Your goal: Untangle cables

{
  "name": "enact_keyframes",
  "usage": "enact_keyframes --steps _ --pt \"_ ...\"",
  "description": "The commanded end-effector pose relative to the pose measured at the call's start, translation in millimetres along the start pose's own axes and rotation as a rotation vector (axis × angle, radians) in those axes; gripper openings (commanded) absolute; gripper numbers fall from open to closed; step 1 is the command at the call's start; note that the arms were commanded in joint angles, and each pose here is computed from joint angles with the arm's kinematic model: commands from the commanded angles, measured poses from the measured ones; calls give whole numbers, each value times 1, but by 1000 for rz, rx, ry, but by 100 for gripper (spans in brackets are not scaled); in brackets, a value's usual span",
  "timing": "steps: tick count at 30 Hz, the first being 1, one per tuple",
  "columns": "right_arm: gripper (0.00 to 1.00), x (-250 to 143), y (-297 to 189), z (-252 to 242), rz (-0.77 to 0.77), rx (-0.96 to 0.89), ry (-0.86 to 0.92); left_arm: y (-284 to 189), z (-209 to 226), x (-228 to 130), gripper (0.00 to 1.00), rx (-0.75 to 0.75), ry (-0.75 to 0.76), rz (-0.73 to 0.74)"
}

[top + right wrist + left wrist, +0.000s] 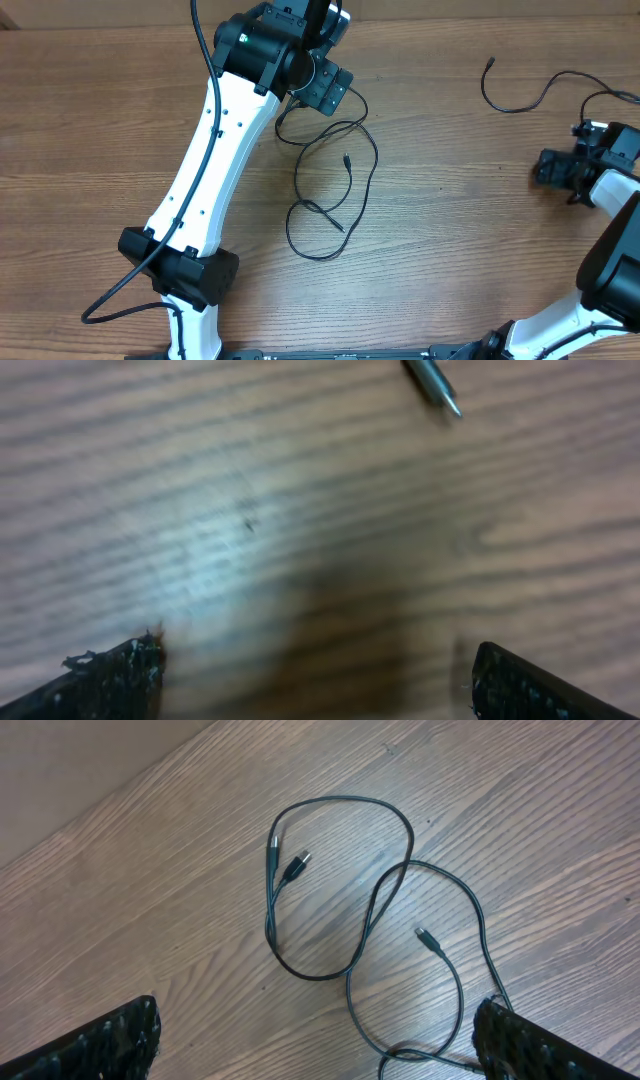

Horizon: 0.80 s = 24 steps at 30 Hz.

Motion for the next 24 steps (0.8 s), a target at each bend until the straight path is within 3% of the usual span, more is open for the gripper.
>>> enact_keyframes --steps 1,24 --pt "100 -16 25 11 41 78 2 -1 1 2 100 -6 1 -10" --pt "100 -31 99 16 -55 75 -4 -1 1 2 100 -6 1 -10"
Point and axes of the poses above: each gripper's point midway between its finger pads, its own y axis out along the fingers, its own z axis along the line the jaws close on, x = y × z, the point moved 5 cm from there along -y, back along the fingers, and after that the axes turned 1 degree about y, right-handed, at the moved point
